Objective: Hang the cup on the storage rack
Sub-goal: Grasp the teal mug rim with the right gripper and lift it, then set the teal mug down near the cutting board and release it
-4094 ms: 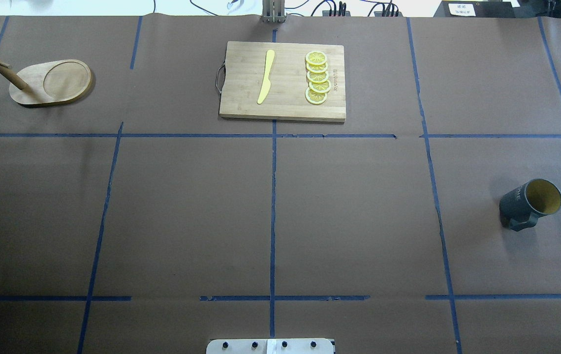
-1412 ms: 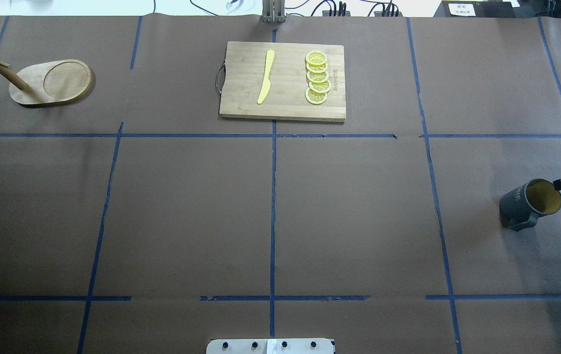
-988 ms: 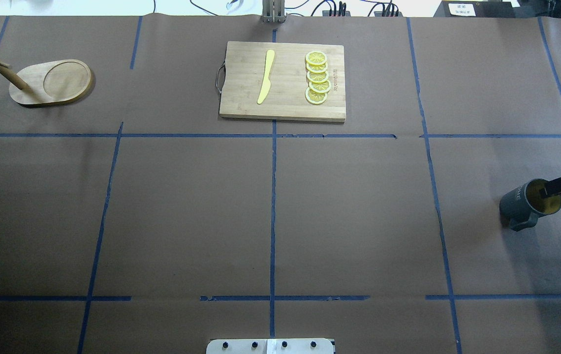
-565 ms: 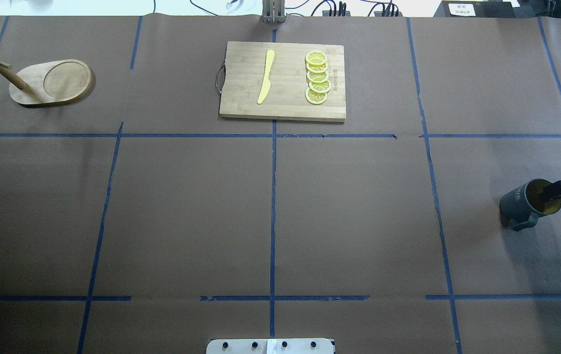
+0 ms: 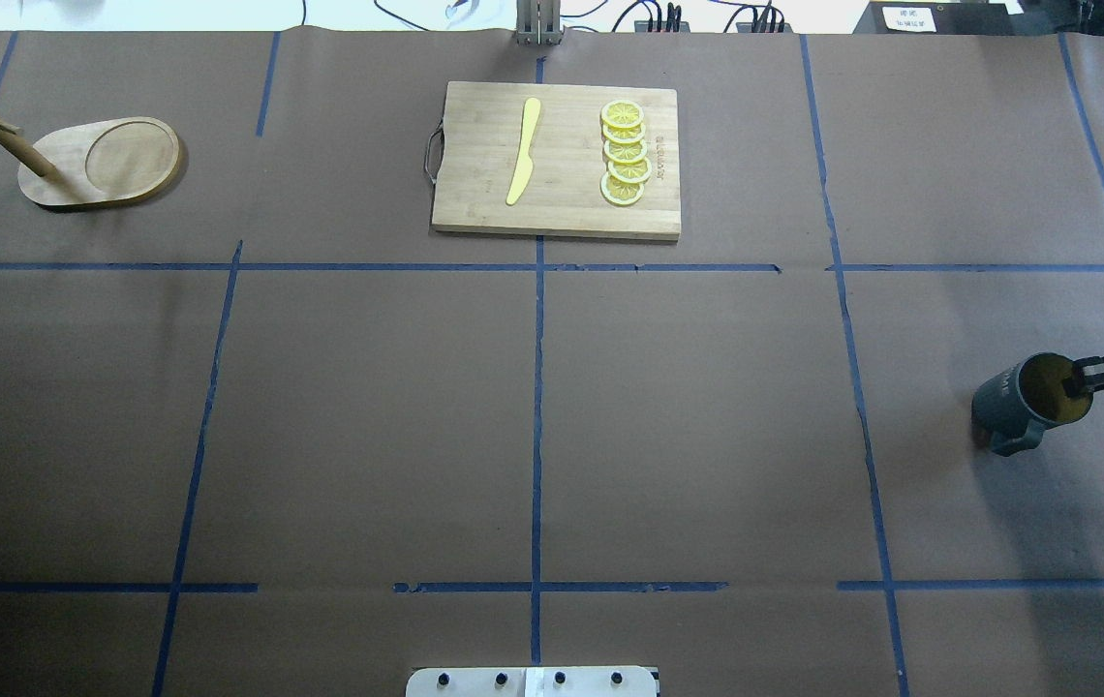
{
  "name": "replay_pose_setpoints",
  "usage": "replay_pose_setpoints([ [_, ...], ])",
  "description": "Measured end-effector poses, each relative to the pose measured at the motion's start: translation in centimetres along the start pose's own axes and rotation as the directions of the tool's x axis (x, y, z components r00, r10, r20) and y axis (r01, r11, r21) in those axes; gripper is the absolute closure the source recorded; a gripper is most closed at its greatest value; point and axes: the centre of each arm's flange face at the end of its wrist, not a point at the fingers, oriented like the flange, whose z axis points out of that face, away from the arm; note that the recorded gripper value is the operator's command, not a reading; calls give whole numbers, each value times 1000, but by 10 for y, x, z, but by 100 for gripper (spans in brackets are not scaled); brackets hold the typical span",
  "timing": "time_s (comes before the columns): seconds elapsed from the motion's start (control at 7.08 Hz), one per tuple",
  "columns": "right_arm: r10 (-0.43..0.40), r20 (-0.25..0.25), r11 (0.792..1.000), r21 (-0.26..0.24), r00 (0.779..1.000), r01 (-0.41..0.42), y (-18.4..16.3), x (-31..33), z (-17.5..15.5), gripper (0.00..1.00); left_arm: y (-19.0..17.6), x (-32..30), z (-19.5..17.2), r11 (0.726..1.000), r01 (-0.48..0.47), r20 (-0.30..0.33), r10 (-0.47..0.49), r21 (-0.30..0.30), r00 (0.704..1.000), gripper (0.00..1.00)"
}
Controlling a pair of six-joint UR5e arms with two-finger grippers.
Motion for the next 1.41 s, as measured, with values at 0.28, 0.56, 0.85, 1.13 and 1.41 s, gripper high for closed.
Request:
replay_pose_setpoints([
  [0.28,41,41,999,-34,998,-39,-71,-155,-16,100,0,1,-1,1000,-5,0,5,2,1000,0],
  [0.56,231,15,971,-72,973,-230,-118,-318,-10,100,-1,2,-1,1000,-9,-1,9,3,1000,0],
  [0.85,390,-22,917,-74,920,-391,-152,-419,16,99,-3,4,-3,1000,-22,0,22,14,1000,0],
  [1.13,445,1,895,-41,895,-445,-170,-462,59,98,-4,5,-4,999,-34,1,34,26,999,0],
  [1.41,472,25,881,-42,881,-471,-172,-469,82,76,-4,6,-5,999,-37,2,37,29,999,0],
])
